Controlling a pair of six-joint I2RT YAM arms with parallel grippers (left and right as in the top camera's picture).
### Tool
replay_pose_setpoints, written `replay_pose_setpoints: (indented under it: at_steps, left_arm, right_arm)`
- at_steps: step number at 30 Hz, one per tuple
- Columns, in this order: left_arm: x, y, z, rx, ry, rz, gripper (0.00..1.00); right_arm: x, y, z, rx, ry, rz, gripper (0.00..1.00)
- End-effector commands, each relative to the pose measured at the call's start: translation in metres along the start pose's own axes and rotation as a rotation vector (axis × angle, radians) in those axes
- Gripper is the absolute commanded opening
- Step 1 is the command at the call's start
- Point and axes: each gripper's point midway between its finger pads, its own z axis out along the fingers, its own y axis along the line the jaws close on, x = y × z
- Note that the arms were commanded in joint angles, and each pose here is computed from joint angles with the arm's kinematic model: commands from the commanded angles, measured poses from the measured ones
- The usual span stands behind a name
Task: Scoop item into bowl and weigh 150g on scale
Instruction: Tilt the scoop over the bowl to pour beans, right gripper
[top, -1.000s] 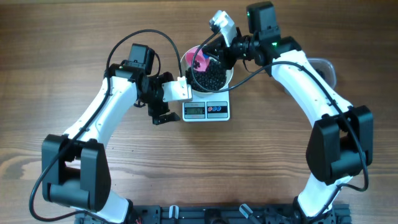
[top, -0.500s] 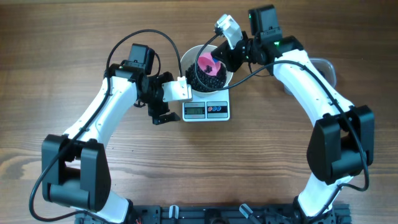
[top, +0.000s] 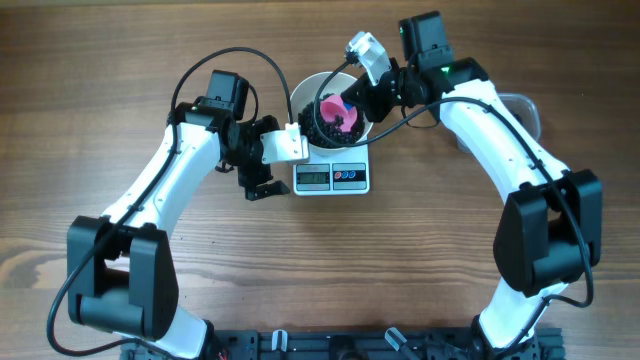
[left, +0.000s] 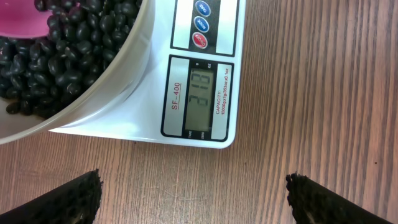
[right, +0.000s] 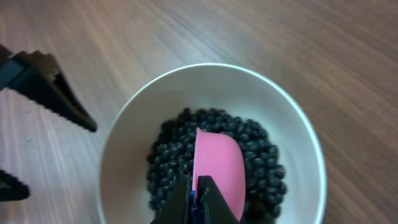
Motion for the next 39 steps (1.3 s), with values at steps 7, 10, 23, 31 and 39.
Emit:
replay_pose_setpoints:
  at_steps: [7,10,23,31,39]
  left_arm:
    - [-0.004,-0.003,-0.001,0.008,-0.022,-0.008,1.0]
    - [-0.004,-0.003,-0.001,0.008,-0.022,-0.008,1.0]
    - [-0.004,-0.003,-0.001,0.008,-0.021,-0.008,1.0]
    - [-0.004,-0.003,-0.001,0.008,-0.022,-0.008,1.0]
    - [-0.004,-0.003,-0.001,0.008,-0.022,-0.008,1.0]
  right_arm:
    - [-0.005,0.019,0.001,-0.121,-0.034,0.013,0.04]
    - [-0.007,0.024,0.001,-0.152,-0.042,0.052,0.04]
    - [-0.036,0.02,-0.002,-0.173,-0.14,0.256,0.04]
    - [-0.042,0.008,-0.008,-0.146,-0.178,0.237,0.04]
    - [-0.032,-0.015,-0.008,-0.035,-0.152,0.239,0.04]
